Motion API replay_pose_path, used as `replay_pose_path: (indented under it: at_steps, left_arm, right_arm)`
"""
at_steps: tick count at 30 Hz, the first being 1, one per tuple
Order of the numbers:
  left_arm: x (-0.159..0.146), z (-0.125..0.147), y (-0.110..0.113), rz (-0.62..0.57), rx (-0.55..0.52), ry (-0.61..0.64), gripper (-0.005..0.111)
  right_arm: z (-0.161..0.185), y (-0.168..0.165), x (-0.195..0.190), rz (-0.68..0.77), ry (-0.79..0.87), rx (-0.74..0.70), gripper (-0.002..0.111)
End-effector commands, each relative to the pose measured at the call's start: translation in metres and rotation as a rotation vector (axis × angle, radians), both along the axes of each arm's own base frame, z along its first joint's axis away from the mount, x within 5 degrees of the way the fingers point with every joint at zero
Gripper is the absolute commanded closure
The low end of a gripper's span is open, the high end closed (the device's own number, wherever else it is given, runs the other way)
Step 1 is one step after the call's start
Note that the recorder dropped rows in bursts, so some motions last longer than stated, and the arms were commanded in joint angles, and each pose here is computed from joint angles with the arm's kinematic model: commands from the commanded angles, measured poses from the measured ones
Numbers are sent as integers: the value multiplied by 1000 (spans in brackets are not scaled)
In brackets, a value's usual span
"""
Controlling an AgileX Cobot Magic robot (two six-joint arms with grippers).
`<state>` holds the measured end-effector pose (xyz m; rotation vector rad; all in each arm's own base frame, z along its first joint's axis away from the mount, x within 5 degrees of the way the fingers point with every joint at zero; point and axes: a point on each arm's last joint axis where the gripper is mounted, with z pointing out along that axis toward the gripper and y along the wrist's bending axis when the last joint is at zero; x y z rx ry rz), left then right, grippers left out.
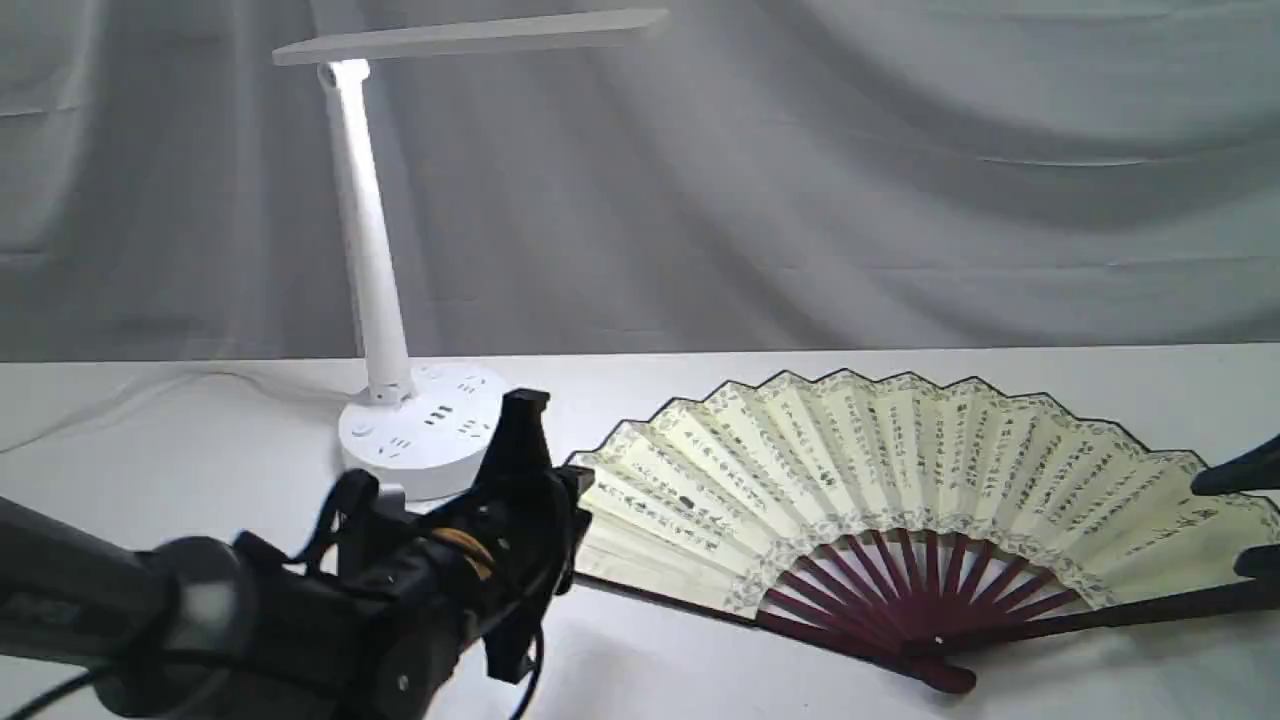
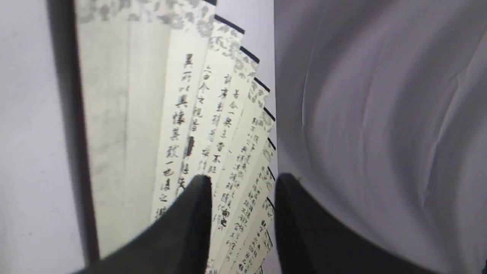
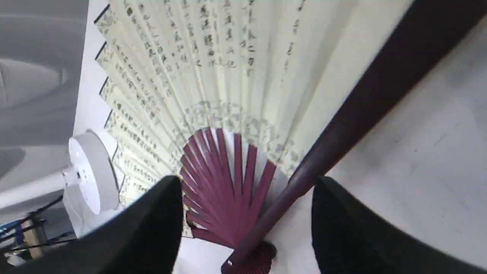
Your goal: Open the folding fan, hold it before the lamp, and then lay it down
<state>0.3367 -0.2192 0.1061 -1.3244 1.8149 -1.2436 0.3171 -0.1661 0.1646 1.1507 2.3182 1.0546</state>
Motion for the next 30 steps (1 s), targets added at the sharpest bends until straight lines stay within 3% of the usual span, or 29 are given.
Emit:
replay_pose_path:
  at_steps: [1, 7, 10, 15, 19, 22, 25, 30]
  left_arm:
    - [5, 22, 12, -75, 57, 20, 87]
    - [9, 53, 44, -222, 273, 33, 100]
    - [6, 67, 61, -276, 411, 56, 101]
    - [-12, 80, 90, -245, 564, 281, 101]
    - [-31, 88, 106, -292, 718, 445, 101]
    - [-37, 88, 122, -457, 851, 497, 101]
    - [-41, 85, 142, -596, 846, 572, 101]
    - [-43, 87, 172, -874, 914, 508, 101]
  right_arm:
    - [16, 17, 3, 79, -17, -77, 58]
    - [32, 46, 8, 206, -12, -213, 60]
    - [35, 60, 9, 265, 5, -266, 63]
    - [38, 82, 11, 363, 43, -343, 69]
    - [42, 98, 10, 426, 68, -418, 72]
    - [47, 105, 7, 488, 85, -497, 74]
    - [52, 106, 3, 509, 118, -577, 76]
    - [67, 102, -5, 525, 112, -678, 80]
